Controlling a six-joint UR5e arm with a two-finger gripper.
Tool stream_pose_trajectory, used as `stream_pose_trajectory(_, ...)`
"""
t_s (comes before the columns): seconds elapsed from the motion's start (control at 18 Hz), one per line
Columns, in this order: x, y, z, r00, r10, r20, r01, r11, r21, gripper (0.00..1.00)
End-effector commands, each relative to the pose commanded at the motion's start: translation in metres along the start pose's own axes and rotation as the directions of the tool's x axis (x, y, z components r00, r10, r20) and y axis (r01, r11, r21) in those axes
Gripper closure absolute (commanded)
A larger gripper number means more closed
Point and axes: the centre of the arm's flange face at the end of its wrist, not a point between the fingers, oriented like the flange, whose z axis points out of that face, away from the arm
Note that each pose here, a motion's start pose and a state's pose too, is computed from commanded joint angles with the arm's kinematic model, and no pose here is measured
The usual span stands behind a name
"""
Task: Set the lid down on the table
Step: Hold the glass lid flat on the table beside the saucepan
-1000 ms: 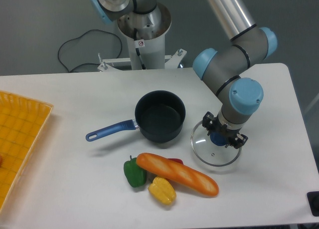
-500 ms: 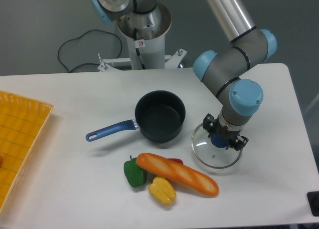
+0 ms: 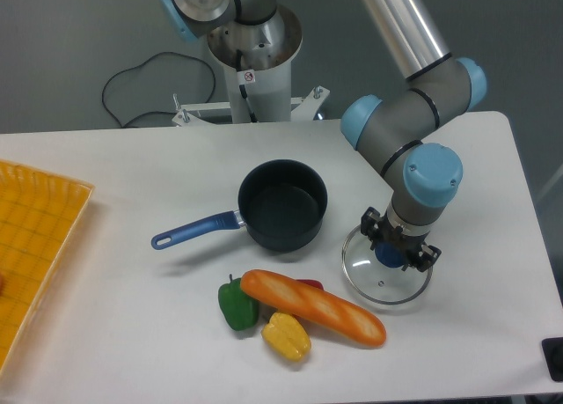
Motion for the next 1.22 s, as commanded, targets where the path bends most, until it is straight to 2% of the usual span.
stream_pose_trajectory(0.17,-0.004,-0.001,0.004,1.0,0.001,0.022,-0.001,1.0,0.007,0.45)
stream_pose_trajectory(1.22,-0.007,-0.002,0.018,1.0,0.0,0.017,-0.001,1.0,0.004,0.45)
